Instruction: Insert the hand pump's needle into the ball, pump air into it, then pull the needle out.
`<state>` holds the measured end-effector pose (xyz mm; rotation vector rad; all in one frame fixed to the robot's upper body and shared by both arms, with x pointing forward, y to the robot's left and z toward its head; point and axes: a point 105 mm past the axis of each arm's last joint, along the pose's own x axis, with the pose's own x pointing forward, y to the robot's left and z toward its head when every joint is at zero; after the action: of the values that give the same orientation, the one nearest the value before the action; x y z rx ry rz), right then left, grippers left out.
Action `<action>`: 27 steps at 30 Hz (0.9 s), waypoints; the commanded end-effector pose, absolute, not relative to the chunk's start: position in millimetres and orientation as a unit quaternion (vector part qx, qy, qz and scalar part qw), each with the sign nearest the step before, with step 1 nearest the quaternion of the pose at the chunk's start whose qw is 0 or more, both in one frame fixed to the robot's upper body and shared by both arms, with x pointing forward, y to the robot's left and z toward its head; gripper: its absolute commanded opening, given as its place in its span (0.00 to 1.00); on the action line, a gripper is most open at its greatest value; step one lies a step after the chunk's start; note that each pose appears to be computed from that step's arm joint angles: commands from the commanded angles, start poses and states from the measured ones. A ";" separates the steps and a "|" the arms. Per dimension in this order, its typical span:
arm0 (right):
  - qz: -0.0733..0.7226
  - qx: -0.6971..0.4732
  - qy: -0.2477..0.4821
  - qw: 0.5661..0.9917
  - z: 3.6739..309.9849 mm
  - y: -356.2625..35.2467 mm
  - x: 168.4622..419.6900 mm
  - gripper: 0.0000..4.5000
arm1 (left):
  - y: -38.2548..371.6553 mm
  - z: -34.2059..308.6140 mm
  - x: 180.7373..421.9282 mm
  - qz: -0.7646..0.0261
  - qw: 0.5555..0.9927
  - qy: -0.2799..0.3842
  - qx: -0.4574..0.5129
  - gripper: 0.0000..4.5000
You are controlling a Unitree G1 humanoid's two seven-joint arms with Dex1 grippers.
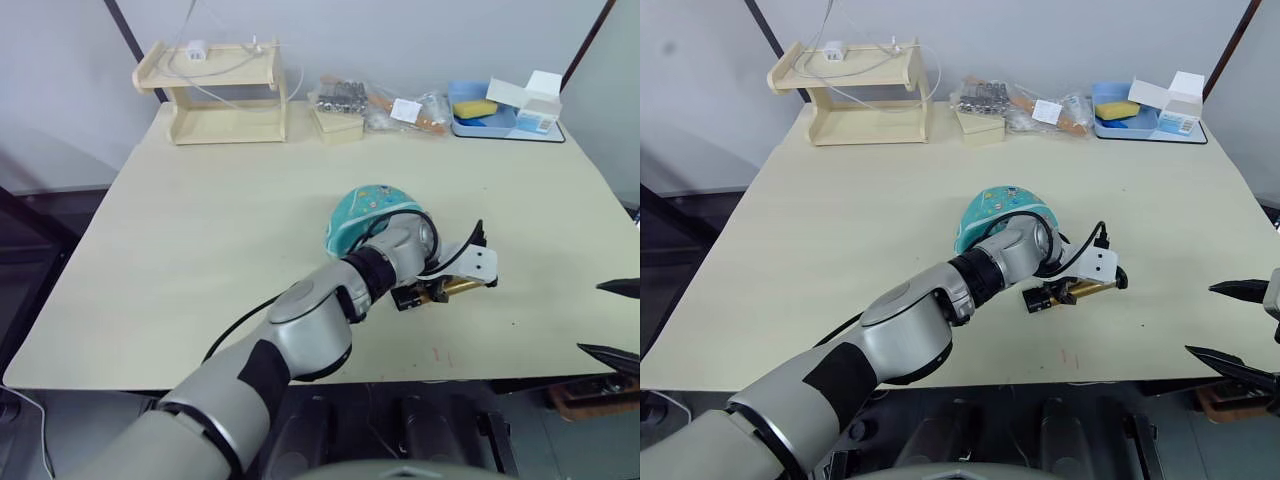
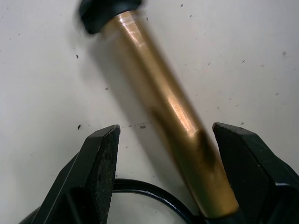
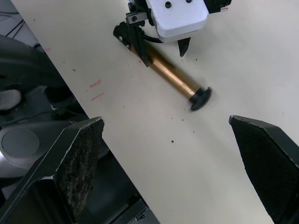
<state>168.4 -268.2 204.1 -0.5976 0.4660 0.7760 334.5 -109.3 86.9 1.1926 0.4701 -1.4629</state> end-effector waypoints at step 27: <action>0.348 -0.273 0.210 0.872 198.2 -264.0 160.6 1.00 | -162.6 63.9 261.8 -0.712 0.520 0.232 0.411 0.01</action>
<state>159.9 -264.5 194.4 -0.5581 0.4552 0.7302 337.9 -101.2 86.2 1.0673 0.5407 -1.4592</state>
